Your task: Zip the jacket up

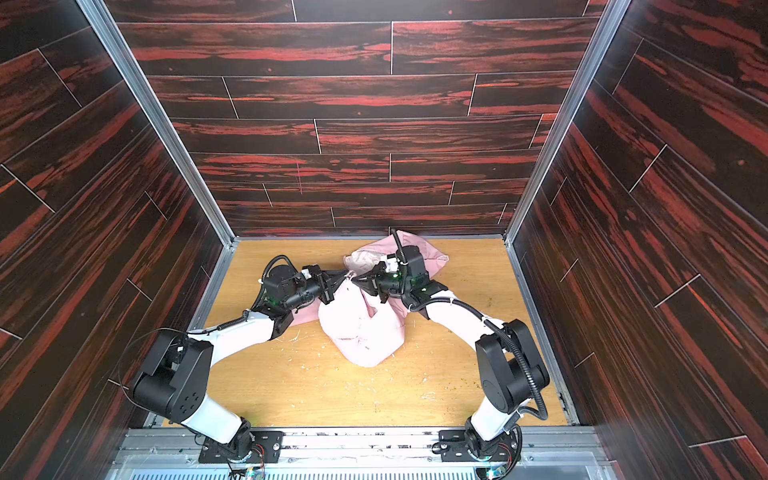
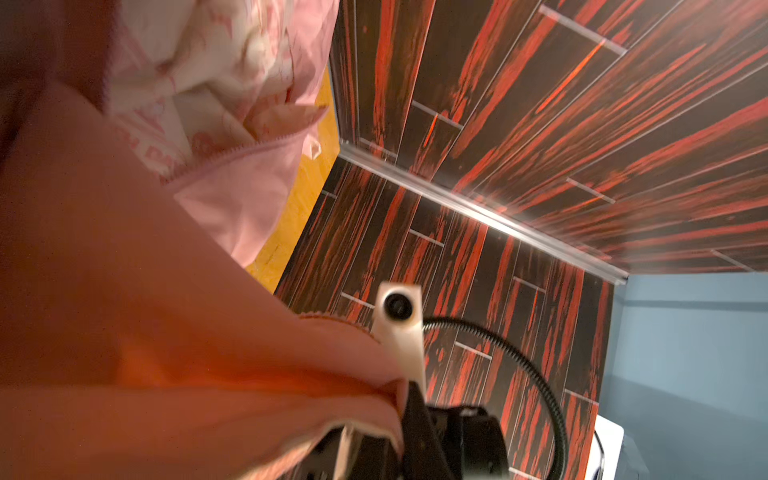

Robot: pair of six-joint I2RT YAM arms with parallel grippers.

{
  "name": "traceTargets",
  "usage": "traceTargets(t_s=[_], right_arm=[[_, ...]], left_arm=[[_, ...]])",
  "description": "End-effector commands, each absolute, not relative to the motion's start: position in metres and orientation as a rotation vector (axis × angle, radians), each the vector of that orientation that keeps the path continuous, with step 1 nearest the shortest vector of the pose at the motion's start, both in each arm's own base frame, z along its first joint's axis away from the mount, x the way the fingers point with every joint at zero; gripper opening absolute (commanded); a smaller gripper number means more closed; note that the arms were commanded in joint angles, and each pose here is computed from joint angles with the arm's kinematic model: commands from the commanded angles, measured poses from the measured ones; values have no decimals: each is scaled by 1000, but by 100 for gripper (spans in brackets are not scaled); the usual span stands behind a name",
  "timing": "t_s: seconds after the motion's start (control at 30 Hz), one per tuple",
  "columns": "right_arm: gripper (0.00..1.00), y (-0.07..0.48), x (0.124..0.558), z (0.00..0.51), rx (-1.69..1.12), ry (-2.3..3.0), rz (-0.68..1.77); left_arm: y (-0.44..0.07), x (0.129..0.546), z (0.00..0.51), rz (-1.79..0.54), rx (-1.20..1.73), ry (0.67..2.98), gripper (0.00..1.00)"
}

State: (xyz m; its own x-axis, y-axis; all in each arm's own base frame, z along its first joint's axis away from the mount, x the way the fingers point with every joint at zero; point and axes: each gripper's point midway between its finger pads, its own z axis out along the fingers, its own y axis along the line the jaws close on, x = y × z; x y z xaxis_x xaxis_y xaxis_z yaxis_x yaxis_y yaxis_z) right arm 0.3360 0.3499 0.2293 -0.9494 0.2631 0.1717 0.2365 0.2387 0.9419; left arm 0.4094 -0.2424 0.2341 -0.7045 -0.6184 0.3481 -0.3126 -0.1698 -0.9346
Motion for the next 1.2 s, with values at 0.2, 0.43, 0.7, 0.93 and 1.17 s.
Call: traceTargets(t_s=[0.2, 0.43, 0.7, 0.93, 1.17], right_arm=[[15, 357, 303, 213, 486, 2616, 1894], [32, 357, 304, 227, 457, 2570, 1922], [44, 357, 311, 255, 533, 2464, 1999], [46, 358, 324, 262, 765, 2312, 2067], [48, 361, 328, 261, 830, 2222, 2056]], left_arm=[[-211, 431, 265, -1925, -1092, 1648, 0], [-212, 431, 266, -1931, -1082, 1652, 0], [-215, 427, 269, -1947, -1067, 1659, 0], [-224, 420, 275, -1982, -1049, 1666, 0], [-232, 408, 278, -2024, -1046, 1677, 0]])
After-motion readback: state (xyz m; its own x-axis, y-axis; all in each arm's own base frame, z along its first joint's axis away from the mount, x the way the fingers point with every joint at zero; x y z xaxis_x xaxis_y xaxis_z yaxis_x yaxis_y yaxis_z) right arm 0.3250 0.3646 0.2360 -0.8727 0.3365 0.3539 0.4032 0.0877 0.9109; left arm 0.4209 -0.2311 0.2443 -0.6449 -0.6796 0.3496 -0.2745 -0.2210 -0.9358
